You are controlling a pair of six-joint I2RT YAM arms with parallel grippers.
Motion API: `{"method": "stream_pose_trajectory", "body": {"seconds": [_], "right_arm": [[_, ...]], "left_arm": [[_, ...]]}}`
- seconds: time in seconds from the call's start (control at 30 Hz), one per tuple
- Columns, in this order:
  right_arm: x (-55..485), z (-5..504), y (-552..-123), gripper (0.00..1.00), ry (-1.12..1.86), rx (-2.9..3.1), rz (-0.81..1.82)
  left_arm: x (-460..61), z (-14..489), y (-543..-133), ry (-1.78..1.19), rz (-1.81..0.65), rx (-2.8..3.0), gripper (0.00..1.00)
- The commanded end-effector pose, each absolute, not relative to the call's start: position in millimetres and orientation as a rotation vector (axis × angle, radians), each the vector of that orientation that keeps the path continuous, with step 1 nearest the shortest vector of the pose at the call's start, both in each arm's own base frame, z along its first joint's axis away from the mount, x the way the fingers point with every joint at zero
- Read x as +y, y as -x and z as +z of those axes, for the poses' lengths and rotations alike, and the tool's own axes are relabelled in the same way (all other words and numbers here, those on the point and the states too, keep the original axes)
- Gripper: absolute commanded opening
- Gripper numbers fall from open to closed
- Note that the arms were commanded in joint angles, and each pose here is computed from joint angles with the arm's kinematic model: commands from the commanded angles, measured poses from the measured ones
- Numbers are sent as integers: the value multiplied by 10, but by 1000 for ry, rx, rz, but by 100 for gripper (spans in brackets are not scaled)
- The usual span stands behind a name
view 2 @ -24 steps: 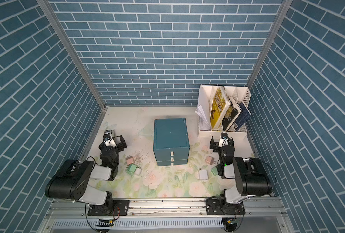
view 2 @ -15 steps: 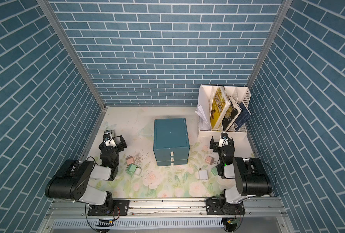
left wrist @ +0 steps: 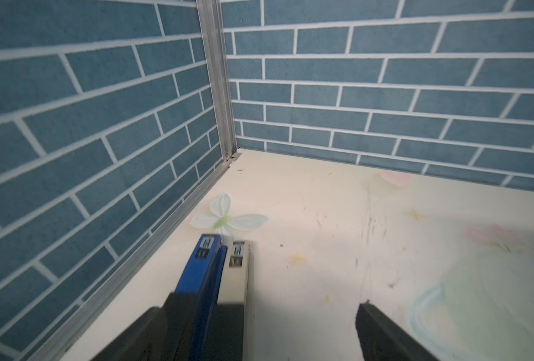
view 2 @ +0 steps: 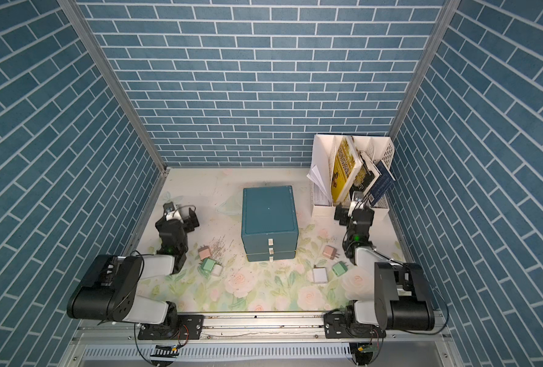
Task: Place the plugs into the drawer by color
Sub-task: Open the drawer in the storage box.
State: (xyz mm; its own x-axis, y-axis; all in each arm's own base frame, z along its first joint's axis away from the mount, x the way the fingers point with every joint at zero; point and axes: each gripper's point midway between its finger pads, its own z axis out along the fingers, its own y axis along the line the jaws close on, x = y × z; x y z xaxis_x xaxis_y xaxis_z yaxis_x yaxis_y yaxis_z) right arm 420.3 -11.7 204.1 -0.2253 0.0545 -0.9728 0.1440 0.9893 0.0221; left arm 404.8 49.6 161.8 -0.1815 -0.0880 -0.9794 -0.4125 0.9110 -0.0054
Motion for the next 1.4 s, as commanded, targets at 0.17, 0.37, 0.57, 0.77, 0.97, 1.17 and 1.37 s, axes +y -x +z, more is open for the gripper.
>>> {"method": "stream_pose_trajectory", "body": {"seconds": [0.17, 0.37, 0.57, 0.77, 0.97, 1.17, 1.37], "right_arm": [[-41, 1761, -3791, 95, -607, 2173, 92], [575, 2560, -3238, 99, -424, 2004, -35], [465, 2942, -2873, 100, -543, 1785, 193], [698, 2877, -3046, 85, -424, 1914, 192], [1142, 2549, -3075, 80, -260, 2091, -33], [1699, 2649, -2638, 62, -20, 2178, 2], [2509, 2662, -1911, 64, 186, 2191, 238]], "left_arm": [[55, 2278, -4056, 668, -96, 1971, 67], [-835, 2575, -3561, 433, -173, 1933, 80], [-1001, 2818, -3185, 332, -232, 1846, 82], [-1222, 2686, -3063, 145, -273, 1923, 87], [-1428, 2684, -2977, 98, -404, 1925, 90], [-1693, 2804, -3043, 117, -562, 1948, 89], [-2065, 2929, -3087, 47, -712, 1978, 86]]}}
